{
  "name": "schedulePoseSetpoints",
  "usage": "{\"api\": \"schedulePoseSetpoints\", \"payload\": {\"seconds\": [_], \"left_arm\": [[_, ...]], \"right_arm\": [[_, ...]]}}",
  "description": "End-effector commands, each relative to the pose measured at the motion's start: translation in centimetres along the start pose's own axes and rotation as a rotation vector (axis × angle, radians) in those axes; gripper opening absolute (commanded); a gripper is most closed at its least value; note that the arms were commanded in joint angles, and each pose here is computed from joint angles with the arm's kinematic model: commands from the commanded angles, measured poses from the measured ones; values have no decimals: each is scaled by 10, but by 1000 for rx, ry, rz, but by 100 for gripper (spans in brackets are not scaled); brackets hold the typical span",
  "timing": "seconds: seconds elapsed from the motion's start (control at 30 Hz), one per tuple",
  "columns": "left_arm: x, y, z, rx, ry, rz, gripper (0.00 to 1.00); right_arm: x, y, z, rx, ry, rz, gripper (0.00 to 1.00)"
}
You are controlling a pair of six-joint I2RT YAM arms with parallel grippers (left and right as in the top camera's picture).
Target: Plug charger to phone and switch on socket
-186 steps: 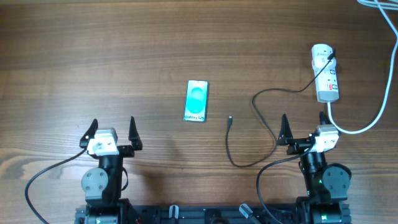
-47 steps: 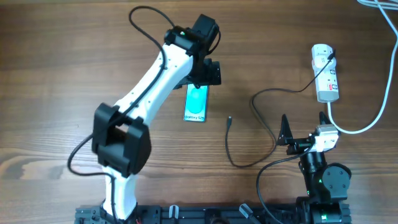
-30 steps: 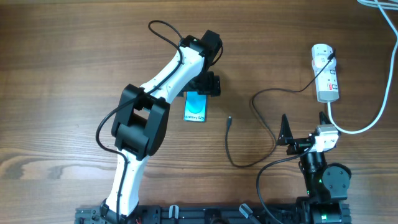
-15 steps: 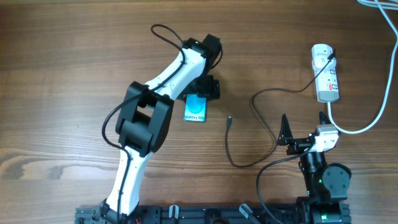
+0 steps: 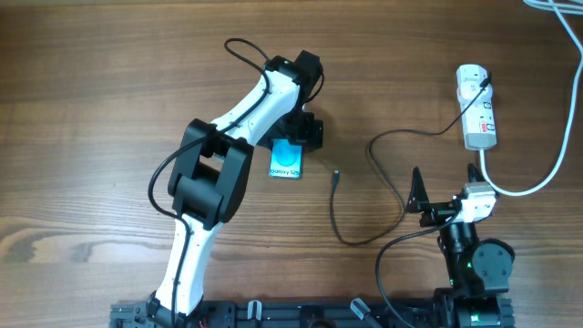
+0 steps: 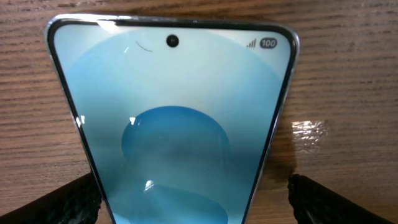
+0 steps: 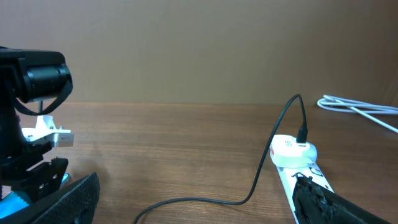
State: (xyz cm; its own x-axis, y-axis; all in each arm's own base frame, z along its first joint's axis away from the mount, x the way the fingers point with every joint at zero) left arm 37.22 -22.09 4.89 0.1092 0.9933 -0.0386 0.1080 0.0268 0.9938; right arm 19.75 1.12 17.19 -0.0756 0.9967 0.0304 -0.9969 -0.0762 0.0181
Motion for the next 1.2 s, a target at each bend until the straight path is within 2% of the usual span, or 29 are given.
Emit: {"api": "schedulePoseSetpoints", "payload": {"seconds": [0.0,0.23,0.47,0.6,0.83,1.17], "left_arm": [[10,-22,-4,35,-12,4,100],[32,-24,4,30,38,8,100],[17,-28,-5,43,3,17,100],[21,-38,-15,76,33,31,100],[0,-41,-22,95,5,-25,100],[-5,-41,-23,85,21,-21,100]], "right_arm": [[-1,0,1,-8,11,-8,100],[-1,0,1,-8,12,-8,100],[-1,0,1,-8,12,-8,100],[-1,0,1,-8,11,-8,100],[-1,0,1,-8,11,-8,100],[-1,0,1,-8,12,-8,100]]}}
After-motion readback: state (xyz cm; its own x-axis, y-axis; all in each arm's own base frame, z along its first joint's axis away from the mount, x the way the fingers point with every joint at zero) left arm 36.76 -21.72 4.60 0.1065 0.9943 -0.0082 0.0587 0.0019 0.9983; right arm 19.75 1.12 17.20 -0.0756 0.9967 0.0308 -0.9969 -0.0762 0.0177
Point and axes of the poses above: each gripper's point midway between its finger pads, its own y axis back along the fingers, its own x axis along the line the jaws close on, z = x × y, the point moved 5 cm from there along y, back along the fingers, and after that the axes turned 1 degree about -y, right-handed, at the moved point
